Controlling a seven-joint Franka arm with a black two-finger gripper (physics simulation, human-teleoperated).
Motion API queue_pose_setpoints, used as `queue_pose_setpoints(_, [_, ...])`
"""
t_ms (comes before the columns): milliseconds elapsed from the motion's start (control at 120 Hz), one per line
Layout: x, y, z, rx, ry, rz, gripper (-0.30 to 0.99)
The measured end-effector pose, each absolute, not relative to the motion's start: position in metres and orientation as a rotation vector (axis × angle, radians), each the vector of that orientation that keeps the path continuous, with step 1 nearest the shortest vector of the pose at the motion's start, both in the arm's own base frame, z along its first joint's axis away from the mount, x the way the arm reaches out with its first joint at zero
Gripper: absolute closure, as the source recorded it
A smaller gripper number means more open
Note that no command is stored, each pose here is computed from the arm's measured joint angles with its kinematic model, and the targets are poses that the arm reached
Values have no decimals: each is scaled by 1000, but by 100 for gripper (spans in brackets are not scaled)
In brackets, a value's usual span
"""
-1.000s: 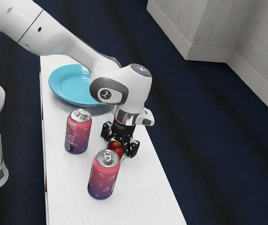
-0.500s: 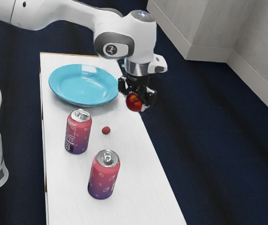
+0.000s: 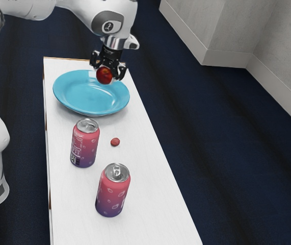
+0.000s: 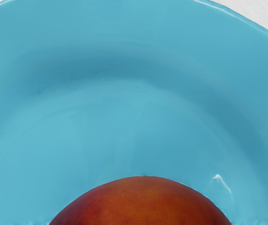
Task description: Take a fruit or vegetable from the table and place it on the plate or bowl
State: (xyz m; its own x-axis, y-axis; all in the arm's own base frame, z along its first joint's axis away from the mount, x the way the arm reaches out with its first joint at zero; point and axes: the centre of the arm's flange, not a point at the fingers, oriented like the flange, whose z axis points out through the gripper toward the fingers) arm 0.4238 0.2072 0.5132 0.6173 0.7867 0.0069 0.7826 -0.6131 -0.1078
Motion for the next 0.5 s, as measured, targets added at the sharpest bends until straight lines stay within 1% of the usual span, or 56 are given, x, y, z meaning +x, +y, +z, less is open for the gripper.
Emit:
queue_pose_setpoints(75, [421, 207, 503, -2760, -1278, 103, 34])
queue_pose_setpoints(275, [414, 215, 495, -2810, -1190, 145, 33])
queue_pose_setpoints(383, [418, 211, 492, -2852, -1141, 153, 16])
queue_pose_setpoints(458, [421, 205, 494, -2879, -1101, 148, 9])
queue_pose_setpoints(500, [426, 194, 504, -2901, -1047, 113, 7])
